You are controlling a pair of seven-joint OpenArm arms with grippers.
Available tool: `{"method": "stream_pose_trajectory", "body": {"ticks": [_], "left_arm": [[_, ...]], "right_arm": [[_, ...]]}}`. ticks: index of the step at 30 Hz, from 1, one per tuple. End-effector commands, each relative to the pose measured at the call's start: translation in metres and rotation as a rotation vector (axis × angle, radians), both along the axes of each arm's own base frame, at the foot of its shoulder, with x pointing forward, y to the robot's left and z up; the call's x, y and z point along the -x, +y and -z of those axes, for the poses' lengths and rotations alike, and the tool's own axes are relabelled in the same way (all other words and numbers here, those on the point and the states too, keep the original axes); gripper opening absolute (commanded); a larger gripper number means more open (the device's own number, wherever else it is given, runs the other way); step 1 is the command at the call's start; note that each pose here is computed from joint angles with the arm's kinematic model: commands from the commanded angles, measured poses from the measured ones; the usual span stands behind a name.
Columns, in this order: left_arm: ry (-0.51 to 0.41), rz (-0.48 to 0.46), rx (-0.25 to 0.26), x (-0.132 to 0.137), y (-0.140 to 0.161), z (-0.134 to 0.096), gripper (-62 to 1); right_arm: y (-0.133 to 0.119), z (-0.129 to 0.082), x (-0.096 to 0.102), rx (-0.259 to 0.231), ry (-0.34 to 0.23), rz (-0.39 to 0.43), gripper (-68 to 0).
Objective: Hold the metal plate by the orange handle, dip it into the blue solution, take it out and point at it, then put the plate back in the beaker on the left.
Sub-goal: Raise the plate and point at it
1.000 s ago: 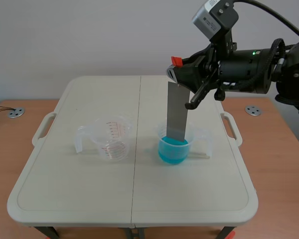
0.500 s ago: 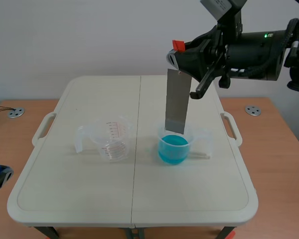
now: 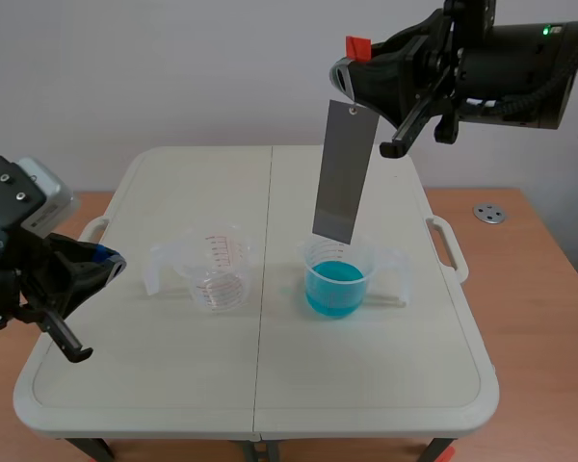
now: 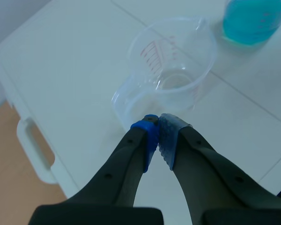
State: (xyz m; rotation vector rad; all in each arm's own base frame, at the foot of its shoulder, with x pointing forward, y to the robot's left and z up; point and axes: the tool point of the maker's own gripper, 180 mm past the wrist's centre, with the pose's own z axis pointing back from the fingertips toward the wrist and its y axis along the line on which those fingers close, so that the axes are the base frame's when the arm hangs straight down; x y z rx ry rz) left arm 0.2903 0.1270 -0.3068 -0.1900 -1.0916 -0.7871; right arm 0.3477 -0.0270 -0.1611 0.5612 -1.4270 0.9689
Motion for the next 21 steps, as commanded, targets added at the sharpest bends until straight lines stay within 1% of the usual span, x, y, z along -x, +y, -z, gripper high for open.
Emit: {"method": "stream_pose_trajectory", "body": {"ticks": [1, 6, 11, 14, 21], "left_arm": [[-0.031, 0.028, 0.023, -0.007, -0.009, -0.011, -58.2], [-0.050, 0.120, 0.031, -0.016, -0.035, -0.022, -58.2], [-0.050, 0.165, 0.045, -0.024, -0.057, -0.028, -58.2], [-0.040, 0.180, 0.054, -0.029, -0.069, -0.028, -58.2], [0.007, 0.221, 0.069, -0.038, -0.091, -0.017, -58.2]], "right_arm": [[0.001, -0.019, 0.002, -0.016, -0.050, -0.019, -66.0], [0.004, -0.025, 0.004, -0.023, -0.064, -0.027, -66.0], [0.006, -0.032, 0.008, -0.029, -0.082, -0.037, -66.0], [0.008, -0.035, 0.009, -0.031, -0.090, -0.042, -66.0], [0.008, -0.036, 0.010, -0.034, -0.086, -0.046, -66.0]]}}
